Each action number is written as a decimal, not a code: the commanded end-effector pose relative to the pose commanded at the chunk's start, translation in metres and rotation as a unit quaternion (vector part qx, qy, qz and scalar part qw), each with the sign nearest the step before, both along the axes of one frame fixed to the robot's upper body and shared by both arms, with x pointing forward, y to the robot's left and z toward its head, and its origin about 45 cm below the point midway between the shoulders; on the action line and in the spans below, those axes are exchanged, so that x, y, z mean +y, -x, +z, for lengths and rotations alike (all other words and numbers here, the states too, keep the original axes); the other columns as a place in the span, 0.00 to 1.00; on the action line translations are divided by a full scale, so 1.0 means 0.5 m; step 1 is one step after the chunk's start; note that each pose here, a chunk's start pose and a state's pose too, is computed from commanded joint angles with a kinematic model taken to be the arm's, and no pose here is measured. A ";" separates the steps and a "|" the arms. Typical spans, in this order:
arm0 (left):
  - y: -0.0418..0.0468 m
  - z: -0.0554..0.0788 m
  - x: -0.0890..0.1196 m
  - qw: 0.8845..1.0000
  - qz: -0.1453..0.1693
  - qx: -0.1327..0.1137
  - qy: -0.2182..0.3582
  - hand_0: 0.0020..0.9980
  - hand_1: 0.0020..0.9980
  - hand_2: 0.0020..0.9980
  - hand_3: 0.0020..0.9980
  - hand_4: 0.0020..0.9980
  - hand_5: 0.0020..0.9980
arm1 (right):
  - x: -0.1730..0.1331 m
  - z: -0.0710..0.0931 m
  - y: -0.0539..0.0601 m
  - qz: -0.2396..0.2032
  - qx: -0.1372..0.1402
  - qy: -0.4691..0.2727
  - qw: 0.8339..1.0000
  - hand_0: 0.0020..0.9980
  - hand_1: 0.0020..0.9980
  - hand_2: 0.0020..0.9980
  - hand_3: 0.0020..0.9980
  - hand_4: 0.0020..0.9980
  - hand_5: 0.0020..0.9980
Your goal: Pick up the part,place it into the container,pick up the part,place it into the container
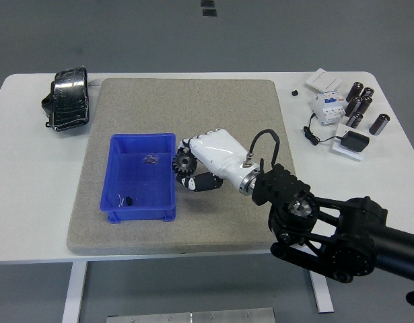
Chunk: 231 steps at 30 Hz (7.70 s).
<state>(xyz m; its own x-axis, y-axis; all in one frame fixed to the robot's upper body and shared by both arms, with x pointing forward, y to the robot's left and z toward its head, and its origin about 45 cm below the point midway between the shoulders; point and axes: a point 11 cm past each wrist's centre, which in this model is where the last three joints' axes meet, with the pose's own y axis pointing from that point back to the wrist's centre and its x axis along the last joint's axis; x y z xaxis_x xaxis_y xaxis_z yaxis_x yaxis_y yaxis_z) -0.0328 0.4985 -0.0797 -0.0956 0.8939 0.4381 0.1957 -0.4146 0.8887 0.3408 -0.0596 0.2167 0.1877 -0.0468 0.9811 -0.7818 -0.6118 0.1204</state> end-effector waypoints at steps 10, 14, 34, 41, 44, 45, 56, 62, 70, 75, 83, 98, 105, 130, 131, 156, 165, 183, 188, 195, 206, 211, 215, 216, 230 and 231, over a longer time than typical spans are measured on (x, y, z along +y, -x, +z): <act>-0.006 0.000 0.001 1.000 -0.003 -0.002 0.000 0.69 0.68 0.67 0.64 0.74 0.24 | 0.060 -0.013 0.014 0.034 -0.012 0.034 0.999 0.39 0.53 0.61 0.66 0.69 0.38; -0.008 0.001 0.001 1.000 -0.004 -0.002 0.000 0.69 0.68 0.67 0.64 0.74 0.24 | 0.065 -0.019 0.013 0.032 -0.009 0.017 0.999 0.65 0.75 0.80 0.74 0.71 0.41; -0.010 0.001 0.001 1.000 -0.007 0.000 0.001 0.69 0.68 0.67 0.64 0.74 0.24 | 0.030 0.006 0.005 -0.013 0.037 -0.108 0.993 0.91 0.91 0.96 0.92 0.91 0.62; -0.004 -0.001 -0.002 1.000 -0.005 0.001 0.002 0.69 0.68 0.67 0.64 0.74 0.24 | -0.099 -0.011 -0.028 -0.099 0.029 -0.138 0.985 0.65 0.73 0.80 0.81 0.85 0.55; -0.004 -0.001 -0.003 1.000 -0.004 0.000 0.002 0.69 0.68 0.67 0.64 0.74 0.24 | -0.141 -0.037 -0.035 -0.127 0.037 -0.126 0.983 0.50 0.65 0.76 0.74 0.75 0.45; -0.004 -0.002 -0.003 1.000 -0.004 0.000 0.003 0.69 0.68 0.67 0.64 0.74 0.24 | -0.153 -0.048 -0.036 -0.133 0.041 -0.117 0.983 0.50 0.65 0.76 0.74 0.75 0.45; -0.006 -0.003 -0.005 1.000 -0.004 -0.003 0.004 0.69 0.68 0.67 0.64 0.74 0.24 | -0.197 -0.142 -0.026 -0.138 0.076 -0.026 0.987 0.37 0.53 0.70 0.70 0.75 0.49; -0.008 -0.003 -0.006 1.000 -0.005 -0.004 0.004 0.69 0.68 0.67 0.64 0.74 0.24 | -0.201 -0.159 -0.036 -0.135 0.078 -0.004 0.988 0.35 0.52 0.69 0.69 0.77 0.50; -0.011 -0.004 -0.007 1.000 -0.006 -0.004 0.005 0.69 0.68 0.67 0.64 0.74 0.24 | -0.195 -0.160 -0.053 -0.134 0.074 0.004 0.988 0.34 0.51 0.68 0.69 0.76 0.49; -0.012 -0.004 -0.008 1.000 -0.006 -0.004 0.005 0.69 0.68 0.67 0.64 0.74 0.24 | -0.193 -0.162 -0.063 -0.133 0.069 0.007 0.989 0.32 0.47 0.63 0.67 0.72 0.46; -0.012 -0.004 -0.007 1.000 -0.006 -0.004 0.005 0.69 0.68 0.67 0.64 0.74 0.24 | -0.205 -0.180 -0.070 -0.137 0.071 0.023 0.988 0.29 0.41 0.55 0.66 0.70 0.45; -0.011 -0.003 -0.006 1.000 -0.003 -0.007 0.005 0.69 0.68 0.67 0.61 0.73 0.24 | -0.203 -0.188 -0.068 -0.129 0.061 0.034 0.989 0.27 0.37 0.43 0.64 0.59 0.42; -0.009 -0.003 -0.005 1.000 -0.001 -0.007 0.004 0.69 0.68 0.67 0.61 0.73 0.24 | -0.197 -0.187 -0.063 -0.120 0.054 0.032 0.991 0.28 0.37 0.41 0.60 0.53 0.20; -0.005 -0.002 -0.004 1.000 0.001 -0.006 0.002 0.69 0.68 0.66 0.61 0.74 0.25 | -0.127 -0.100 -0.049 -0.074 0.011 -0.019 0.997 0.29 0.37 0.36 0.45 0.34 0.09; -0.005 -0.002 -0.004 1.000 0.001 -0.006 0.002 0.69 0.68 0.66 0.61 0.74 0.25 | -0.115 -0.087 -0.046 -0.067 0.007 -0.026 0.997 0.29 0.37 0.36 0.45 0.34 0.09; -0.010 0.000 0.000 1.000 -0.003 -0.005 0.001 0.69 0.68 0.66 0.61 0.74 0.27 | 0.067 -0.045 -0.015 0.040 -0.012 0.030 0.999 0.57 0.67 0.74 0.89 0.51 0.31; -0.013 -0.001 -0.001 1.000 -0.004 -0.006 0.001 0.69 0.68 0.66 0.61 0.74 0.27 | 0.061 -0.055 -0.015 0.027 0.005 0.029 0.999 0.73 0.79 0.87 0.92 0.77 0.48; -0.003 -0.003 -0.006 1.000 -0.002 -0.001 0.006 0.69 0.68 0.66 0.61 0.73 0.25 | -0.113 0.049 -0.093 -0.102 0.056 -0.216 0.969 0.70 0.76 0.81 0.82 0.78 0.50; -0.001 -0.003 -0.007 1.000 0.000 -0.001 0.007 0.69 0.68 0.66 0.61 0.73 0.25 | -0.206 0.064 -0.111 -0.149 0.065 -0.280 0.946 0.71 0.76 0.80 0.81 0.79 0.51; -0.019 0.003 0.006 1.000 -0.007 -0.005 0.002 0.69 0.68 0.66 0.61 0.73 0.25 | -0.325 0.084 -0.119 -0.211 0.017 -0.303 0.929 0.71 0.76 0.80 0.80 0.79 0.51; -0.040 0.013 0.026 1.000 -0.015 -0.011 -0.007 0.69 0.68 0.66 0.61 0.73 0.25 | -0.464 0.075 -0.099 -0.281 -0.001 -0.345 0.895 0.71 0.75 0.79 0.79 0.80 0.53; -0.039 0.016 0.031 1.000 -0.015 -0.010 -0.010 0.69 0.68 0.66 0.61 0.73 0.24 | -0.473 0.059 -0.089 -0.286 0.009 -0.371 0.883 0.71 0.75 0.79 0.79 0.80 0.54; -0.036 0.017 0.033 1.000 -0.015 -0.009 -0.011 0.69 0.68 0.66 0.61 0.73 0.24 | -0.471 0.045 -0.082 -0.290 0.018 -0.381 0.878 0.71 0.75 0.79 0.79 0.80 0.54; -0.035 0.018 0.034 1.000 -0.015 -0.009 -0.011 0.69 0.68 0.66 0.61 0.73 0.24 | -0.470 0.042 -0.080 -0.291 0.020 -0.384 0.876 0.71 0.75 0.79 0.79 0.80 0.54; -0.016 0.017 0.033 1.000 -0.010 -0.001 -0.012 0.69 0.68 0.66 0.62 0.73 0.25 | -0.471 0.025 -0.065 -0.292 0.032 -0.389 0.873 0.71 0.74 0.79 0.79 0.82 0.55; -0.016 0.018 0.034 1.000 -0.011 -0.001 -0.012 0.69 0.68 0.66 0.62 0.73 0.25 | -0.470 0.024 -0.065 -0.292 0.033 -0.389 0.873 0.71 0.74 0.79 0.79 0.82 0.55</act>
